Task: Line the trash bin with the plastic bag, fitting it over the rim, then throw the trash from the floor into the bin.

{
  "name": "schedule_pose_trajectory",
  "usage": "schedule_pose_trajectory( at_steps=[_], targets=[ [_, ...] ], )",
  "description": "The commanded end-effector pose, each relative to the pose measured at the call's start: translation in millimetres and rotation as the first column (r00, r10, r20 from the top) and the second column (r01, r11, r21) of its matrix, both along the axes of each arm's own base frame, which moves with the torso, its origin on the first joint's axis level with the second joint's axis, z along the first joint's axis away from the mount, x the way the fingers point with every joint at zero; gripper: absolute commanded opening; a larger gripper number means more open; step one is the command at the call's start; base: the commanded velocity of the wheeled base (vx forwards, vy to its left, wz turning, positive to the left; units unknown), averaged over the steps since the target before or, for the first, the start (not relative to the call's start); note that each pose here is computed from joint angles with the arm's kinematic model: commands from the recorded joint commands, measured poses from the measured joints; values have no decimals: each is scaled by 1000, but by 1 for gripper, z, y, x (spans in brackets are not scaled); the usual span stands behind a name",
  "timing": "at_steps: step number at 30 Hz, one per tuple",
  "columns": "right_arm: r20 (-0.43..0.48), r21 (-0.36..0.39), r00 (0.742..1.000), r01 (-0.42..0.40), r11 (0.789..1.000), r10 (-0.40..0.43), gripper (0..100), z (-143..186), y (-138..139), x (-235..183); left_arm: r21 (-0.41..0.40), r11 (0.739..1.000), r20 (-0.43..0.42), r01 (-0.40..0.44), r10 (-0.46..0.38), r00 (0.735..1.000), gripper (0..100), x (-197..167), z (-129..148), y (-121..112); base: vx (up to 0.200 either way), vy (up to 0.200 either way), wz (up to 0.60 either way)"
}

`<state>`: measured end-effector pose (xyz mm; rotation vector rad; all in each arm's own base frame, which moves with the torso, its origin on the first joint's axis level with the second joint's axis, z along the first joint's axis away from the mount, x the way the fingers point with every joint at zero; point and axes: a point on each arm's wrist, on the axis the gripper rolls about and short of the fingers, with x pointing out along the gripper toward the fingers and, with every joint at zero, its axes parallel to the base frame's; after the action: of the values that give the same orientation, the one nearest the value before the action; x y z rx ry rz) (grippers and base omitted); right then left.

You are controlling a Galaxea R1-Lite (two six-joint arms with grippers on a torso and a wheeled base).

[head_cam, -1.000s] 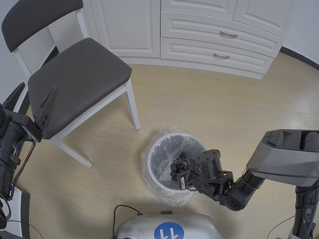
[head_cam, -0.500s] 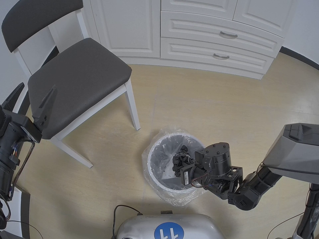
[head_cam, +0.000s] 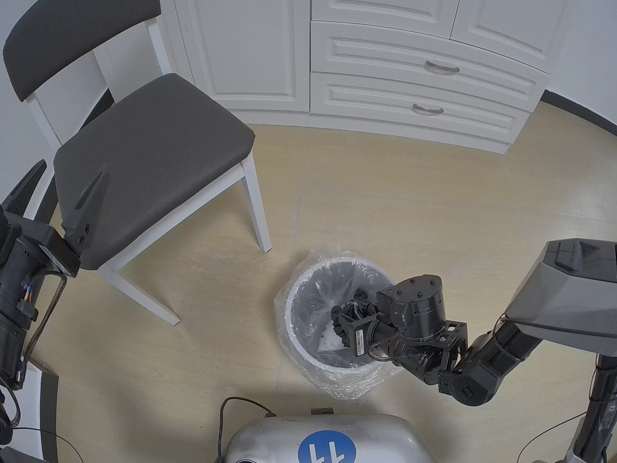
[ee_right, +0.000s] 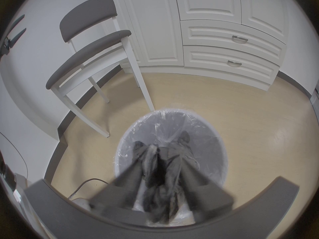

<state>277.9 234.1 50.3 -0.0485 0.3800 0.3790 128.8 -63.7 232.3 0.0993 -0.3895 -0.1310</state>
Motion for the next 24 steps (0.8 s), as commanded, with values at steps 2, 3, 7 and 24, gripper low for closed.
schedule_pose_trajectory(
  at_steps=[2, 3, 7, 24],
  targets=[
    [14, 13, 1000, -6, 1000, 5, 100, 3, 2, -1, 1, 1000, -1, 1, -1, 1000, 100, 0, 0, 0, 0, 0, 0],
    [22, 18, 1000, -8, 1000, 7, 100, 3, 3, -1, 1, 1000, -1, 1, -1, 1000, 100, 0, 0, 0, 0, 0, 0],
    [39, 29, 999, -9, 1000, 8, 100, 5, 3, -1, 0, 1000, 0, 1, -1, 1000, 100, 0, 0, 0, 0, 0, 0],
    [210, -122, 978, 25, 992, 1, 100, 67, -52, -40, 43, 998, -74, 54, -51, 996, 100, -1, -18, -9, 0, 0, 0]
  ],
)
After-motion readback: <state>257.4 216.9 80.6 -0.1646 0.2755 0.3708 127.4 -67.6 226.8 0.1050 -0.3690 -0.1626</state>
